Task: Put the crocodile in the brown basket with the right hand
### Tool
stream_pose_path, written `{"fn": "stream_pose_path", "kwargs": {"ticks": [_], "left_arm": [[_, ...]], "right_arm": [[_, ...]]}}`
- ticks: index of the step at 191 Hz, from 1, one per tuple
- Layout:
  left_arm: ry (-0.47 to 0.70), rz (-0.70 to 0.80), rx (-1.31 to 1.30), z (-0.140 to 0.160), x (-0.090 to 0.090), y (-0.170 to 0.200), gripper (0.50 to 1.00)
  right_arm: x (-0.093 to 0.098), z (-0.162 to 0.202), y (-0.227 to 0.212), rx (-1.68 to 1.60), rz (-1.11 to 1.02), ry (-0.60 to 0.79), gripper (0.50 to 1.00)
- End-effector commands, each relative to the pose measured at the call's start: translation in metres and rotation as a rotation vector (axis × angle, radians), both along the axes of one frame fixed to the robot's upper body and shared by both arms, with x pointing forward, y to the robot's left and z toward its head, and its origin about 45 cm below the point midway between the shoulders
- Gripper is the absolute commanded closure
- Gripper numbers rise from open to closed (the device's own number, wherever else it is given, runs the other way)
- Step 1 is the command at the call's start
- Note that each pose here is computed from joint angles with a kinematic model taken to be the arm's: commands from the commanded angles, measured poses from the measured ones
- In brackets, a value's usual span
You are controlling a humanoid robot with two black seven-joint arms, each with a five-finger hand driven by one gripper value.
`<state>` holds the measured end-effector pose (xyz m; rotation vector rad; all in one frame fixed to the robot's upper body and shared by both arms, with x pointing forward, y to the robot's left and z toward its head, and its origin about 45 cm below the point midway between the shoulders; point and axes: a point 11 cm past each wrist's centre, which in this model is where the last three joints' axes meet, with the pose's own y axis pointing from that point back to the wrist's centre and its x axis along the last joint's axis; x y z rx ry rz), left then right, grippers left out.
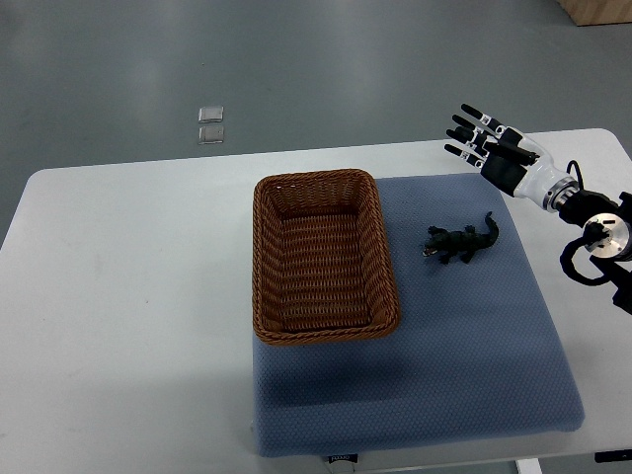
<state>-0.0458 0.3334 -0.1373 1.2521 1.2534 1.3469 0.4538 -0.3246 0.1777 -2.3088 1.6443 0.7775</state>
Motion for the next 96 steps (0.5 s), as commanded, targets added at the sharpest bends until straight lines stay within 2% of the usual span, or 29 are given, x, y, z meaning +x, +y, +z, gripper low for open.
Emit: {"fn": "stream_pose_path", "kwargs": {"ticks": [1,96], "left_arm": [[0.001,0.000,0.003,0.0001,0.0000,0.0009,0.500],[0.005,-0.011,0.009,0.0003,-0.0008,0.0029,0.500]], "right_arm": [[-0.0002,-0.0005,0.0002,-0.005,0.001,0.000,0.566],[-0.0013,-0.0006,-0.0053,-0.048,0.006,0.004,0.566]]}}
